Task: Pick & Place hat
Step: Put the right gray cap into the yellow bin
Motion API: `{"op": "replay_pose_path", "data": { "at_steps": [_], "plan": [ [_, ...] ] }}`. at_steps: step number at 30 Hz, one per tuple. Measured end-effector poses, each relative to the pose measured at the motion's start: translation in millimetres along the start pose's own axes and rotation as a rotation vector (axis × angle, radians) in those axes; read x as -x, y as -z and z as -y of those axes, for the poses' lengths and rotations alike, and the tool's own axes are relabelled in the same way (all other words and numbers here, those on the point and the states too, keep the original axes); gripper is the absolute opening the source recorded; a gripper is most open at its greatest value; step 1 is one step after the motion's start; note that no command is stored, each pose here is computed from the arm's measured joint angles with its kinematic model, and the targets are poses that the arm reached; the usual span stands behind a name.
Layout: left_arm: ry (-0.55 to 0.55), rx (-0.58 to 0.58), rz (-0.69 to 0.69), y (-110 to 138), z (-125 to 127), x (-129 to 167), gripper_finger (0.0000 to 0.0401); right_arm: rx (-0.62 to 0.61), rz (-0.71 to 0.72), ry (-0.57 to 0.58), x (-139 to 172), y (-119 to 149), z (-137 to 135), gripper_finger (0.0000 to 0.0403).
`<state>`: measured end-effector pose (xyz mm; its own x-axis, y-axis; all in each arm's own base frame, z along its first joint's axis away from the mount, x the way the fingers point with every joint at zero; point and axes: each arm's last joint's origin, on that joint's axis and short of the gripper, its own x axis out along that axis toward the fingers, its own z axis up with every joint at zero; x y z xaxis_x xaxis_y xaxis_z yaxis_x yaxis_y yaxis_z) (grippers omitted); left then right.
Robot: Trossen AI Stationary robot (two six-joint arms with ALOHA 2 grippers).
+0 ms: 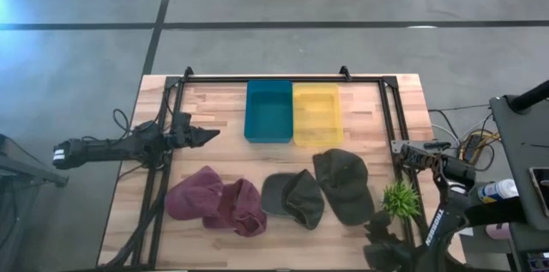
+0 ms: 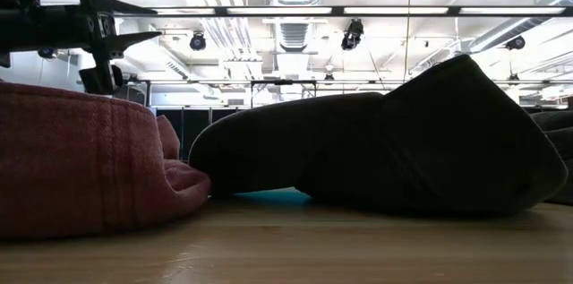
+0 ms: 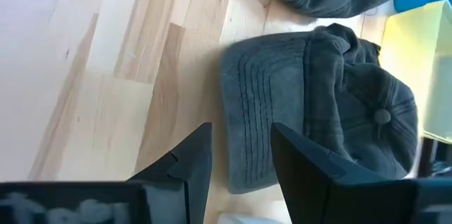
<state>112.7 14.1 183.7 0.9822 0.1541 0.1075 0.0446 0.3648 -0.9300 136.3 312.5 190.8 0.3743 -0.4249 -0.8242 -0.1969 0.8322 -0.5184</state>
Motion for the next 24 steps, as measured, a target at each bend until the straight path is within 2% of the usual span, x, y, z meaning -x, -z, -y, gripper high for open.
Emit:
{"op": "replay_pose_path", "data": {
  "at_steps": [8, 15, 24],
  "plan": [
    [-0.018, -0.003, -0.01, 0.8, -1.8, 0.0, 0.0122, -0.001, -0.01, 0.014, -12.3, 6.6, -2.5, 0.0139],
    [-0.03, -0.02, -0.015, 1.2, -3.0, 0.1, 0.0122, 0.039, -0.027, 0.04, -39.2, 20.4, -8.4, 0.0139],
    [-0.03, -0.042, -0.018, 1.4, -3.1, 0.1, 0.0122, 0.095, 0.009, 0.2, -68.9, 21.2, -5.3, 0.0139]
  ]
}}
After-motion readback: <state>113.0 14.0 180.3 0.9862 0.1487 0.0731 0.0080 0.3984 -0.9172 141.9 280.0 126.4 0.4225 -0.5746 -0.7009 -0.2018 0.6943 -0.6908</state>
